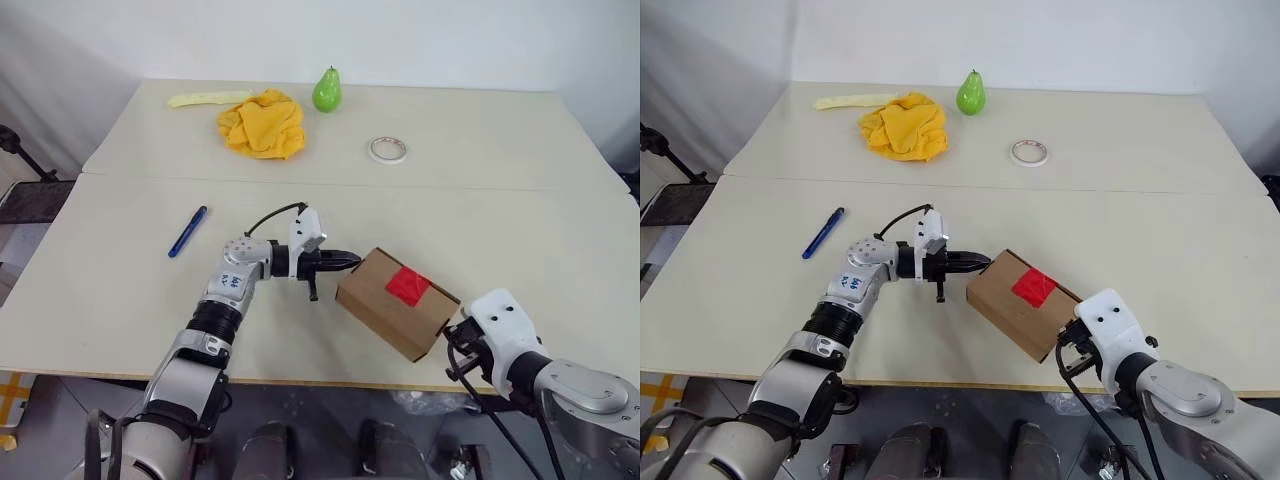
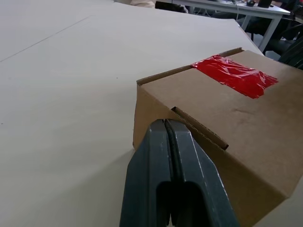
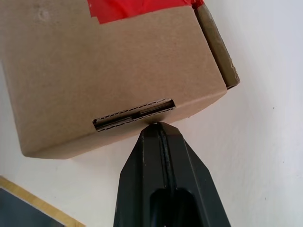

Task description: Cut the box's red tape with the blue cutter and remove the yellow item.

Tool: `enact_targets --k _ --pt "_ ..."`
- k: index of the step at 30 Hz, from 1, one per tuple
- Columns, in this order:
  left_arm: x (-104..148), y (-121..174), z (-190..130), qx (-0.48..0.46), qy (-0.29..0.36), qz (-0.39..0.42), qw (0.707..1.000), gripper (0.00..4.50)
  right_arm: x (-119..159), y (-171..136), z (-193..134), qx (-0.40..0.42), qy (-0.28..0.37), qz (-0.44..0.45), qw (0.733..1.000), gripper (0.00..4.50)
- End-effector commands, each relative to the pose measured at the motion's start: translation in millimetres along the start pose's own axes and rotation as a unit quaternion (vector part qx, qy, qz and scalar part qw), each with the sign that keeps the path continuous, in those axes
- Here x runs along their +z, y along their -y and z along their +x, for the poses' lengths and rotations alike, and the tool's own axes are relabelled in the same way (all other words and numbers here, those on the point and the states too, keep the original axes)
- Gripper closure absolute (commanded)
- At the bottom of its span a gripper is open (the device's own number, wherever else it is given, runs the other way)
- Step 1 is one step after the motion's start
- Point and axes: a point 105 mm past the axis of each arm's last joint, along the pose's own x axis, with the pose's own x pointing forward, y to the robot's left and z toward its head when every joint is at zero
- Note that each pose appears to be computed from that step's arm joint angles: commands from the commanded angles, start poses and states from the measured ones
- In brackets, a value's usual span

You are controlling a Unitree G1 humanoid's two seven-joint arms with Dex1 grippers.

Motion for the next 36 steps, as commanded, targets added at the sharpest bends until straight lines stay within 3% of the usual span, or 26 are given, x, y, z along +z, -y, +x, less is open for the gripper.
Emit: enact_targets --k 1,10,17,19,23,26,30,32,36 --pt "0.8 10.7 15.1 -0.026 0.003 0.007 1.000 4.47 11.5 -6.7 -5.3 0.016 0.028 -0.011 0.999 4.50" --pt "4.8 -11.9 0.4 0.029 0.001 0.006 1.000 4.47 2.1 25.8 -30.1 -0.034 0.007 -0.014 0.999 4.50" --pt "10.7 -33.9 -28.4 0.097 -0.021 0.013 0.995 4.47 7.6 61.9 -56.5 -0.044 0.010 -0.015 0.999 4.50" --pt "9.1 -52.9 -39.3 0.165 -0.046 0.008 0.985 3.88 16.8 73.5 -60.4 -0.042 0.026 -0.013 0.999 3.90" --pt "19.6 -65.2 -57.3 0.218 -0.043 -0.004 0.975 2.68 45.8 94.7 -60.3 -0.038 0.085 -0.016 0.996 2.59" --pt "18.8 -64.8 -72.1 0.231 -0.058 -0.049 0.970 1.71 62.5 98.3 -55.4 -0.008 0.116 -0.021 0.993 1.52" --pt "29.1 -70.7 -115.2 0.319 -0.049 -0.054 0.945 0.50 73.9 94.2 -40.9 0.041 0.133 -0.040 0.989 0.12" --pt "30.6 -75.3 -143.9 0.379 -0.052 -0.051 0.923 0.05 80.3 89.6 -34.6 0.075 0.150 -0.034 0.985 0.00" --pt "27.4 -84.3 -197.4 0.479 -0.069 -0.046 0.874 0.05 100.8 85.8 -27.2 0.106 0.203 -0.060 0.971 0.00"
